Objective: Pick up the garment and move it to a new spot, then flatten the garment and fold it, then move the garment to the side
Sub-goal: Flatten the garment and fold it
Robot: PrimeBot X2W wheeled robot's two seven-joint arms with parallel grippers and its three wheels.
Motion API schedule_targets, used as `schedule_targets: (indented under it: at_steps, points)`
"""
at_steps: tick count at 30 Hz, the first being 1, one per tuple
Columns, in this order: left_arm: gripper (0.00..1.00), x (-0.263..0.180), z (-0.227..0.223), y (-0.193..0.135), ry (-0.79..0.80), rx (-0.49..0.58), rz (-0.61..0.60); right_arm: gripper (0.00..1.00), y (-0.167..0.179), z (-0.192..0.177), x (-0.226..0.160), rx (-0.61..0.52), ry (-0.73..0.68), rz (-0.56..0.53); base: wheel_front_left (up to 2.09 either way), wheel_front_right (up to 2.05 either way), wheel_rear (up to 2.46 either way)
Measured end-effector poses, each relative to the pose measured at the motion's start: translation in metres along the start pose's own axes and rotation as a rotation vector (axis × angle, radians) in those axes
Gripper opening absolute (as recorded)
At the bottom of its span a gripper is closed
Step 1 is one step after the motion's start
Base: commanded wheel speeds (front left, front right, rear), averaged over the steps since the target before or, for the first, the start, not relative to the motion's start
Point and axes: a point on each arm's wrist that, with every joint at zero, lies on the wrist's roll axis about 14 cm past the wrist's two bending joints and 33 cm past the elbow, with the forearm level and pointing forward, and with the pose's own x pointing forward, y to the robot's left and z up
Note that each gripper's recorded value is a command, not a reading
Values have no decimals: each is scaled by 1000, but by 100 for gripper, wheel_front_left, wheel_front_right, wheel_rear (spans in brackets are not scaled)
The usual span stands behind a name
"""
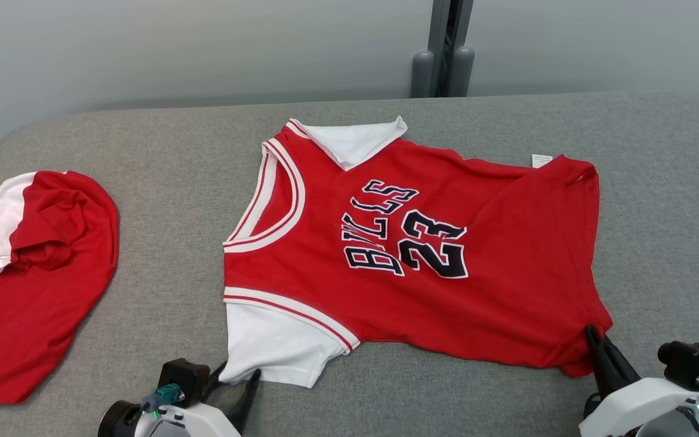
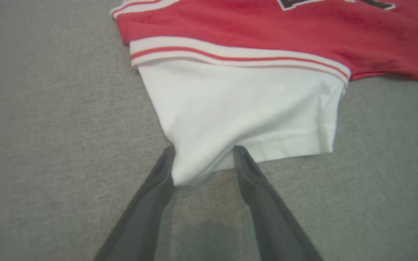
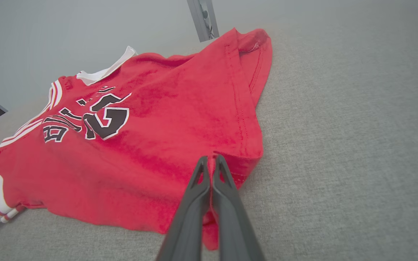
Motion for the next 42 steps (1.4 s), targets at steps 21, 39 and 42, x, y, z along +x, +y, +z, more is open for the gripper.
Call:
schedule_targets:
  at_steps: [21, 39, 42]
  points:
    - [0, -38, 64, -67, -72, -398, -335, 0, 16, 36, 6, -45, -115, 62, 0, 0, 0]
    - [0, -130, 304, -67, -712, -808, -700, 0, 46, 240, -29, -130, -578, 188, 0, 0, 0]
    - [0, -135, 324, -54, -760, -872, -673, 0, 47, 265, -39, -104, -623, 199, 0, 0, 0]
